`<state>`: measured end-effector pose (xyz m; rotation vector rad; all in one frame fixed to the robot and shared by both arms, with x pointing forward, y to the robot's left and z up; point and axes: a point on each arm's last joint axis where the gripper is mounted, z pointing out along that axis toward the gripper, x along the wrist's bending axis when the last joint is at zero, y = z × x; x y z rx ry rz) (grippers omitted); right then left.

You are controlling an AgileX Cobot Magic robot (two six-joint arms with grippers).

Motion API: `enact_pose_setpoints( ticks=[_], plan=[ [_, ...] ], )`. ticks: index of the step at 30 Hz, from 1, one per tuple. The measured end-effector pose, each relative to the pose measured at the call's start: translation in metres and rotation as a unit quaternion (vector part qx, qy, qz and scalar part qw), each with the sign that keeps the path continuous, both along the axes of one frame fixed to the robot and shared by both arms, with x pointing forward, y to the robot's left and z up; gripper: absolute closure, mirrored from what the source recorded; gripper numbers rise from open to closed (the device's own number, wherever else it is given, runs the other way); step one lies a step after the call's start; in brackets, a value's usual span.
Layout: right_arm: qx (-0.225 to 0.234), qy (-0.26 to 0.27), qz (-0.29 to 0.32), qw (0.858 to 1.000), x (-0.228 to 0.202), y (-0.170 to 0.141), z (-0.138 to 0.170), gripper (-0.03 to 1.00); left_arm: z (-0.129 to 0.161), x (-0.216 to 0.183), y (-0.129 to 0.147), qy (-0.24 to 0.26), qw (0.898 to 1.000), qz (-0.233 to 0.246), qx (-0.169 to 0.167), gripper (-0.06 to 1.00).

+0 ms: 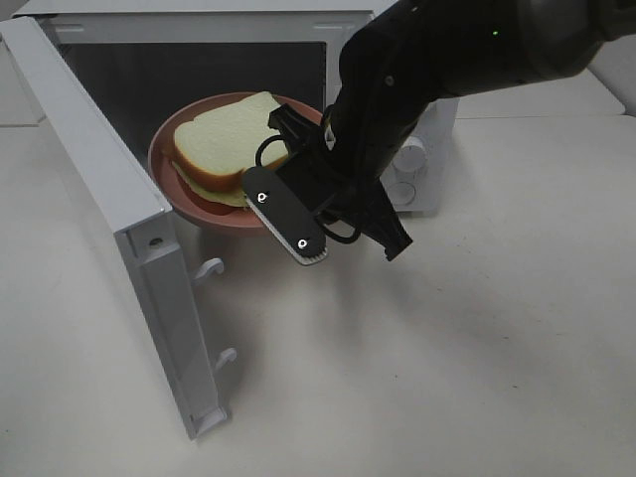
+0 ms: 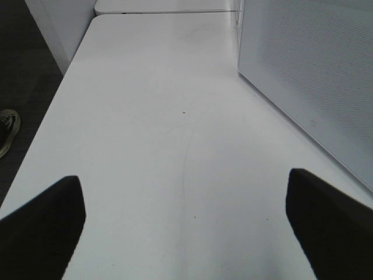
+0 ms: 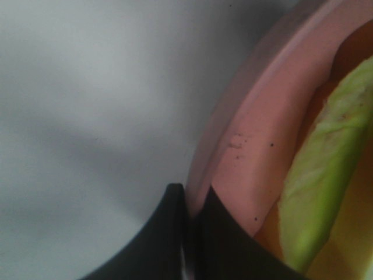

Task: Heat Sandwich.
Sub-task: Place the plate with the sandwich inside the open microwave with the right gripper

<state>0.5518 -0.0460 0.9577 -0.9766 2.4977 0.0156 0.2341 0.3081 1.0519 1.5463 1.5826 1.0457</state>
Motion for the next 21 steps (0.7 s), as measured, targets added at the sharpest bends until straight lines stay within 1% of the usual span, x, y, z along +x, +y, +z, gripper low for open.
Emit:
enact_pose_setpoints(
  ticks=[3,8,13,21],
  plan=[
    [0.007,-0.009,-0.003,1.000,0.015,0.008,-0.002,0.93,0.000,0.000,0.002,0.000,1.000,0.007,0.010,0.09],
    [0.018,-0.021,-0.007,1.000,0.031,0.017,-0.002,0.93,0.000,0.000,0.002,0.000,1.000,0.007,0.011,0.09],
    [0.033,-0.038,-0.021,0.999,0.061,0.028,-0.006,0.93,0.000,0.000,0.002,0.000,1.000,0.008,0.013,0.09],
    [0.045,-0.041,-0.032,0.998,0.082,0.038,-0.018,0.94,0.001,0.000,0.004,-0.002,1.000,0.016,0.018,0.09]
  ],
)
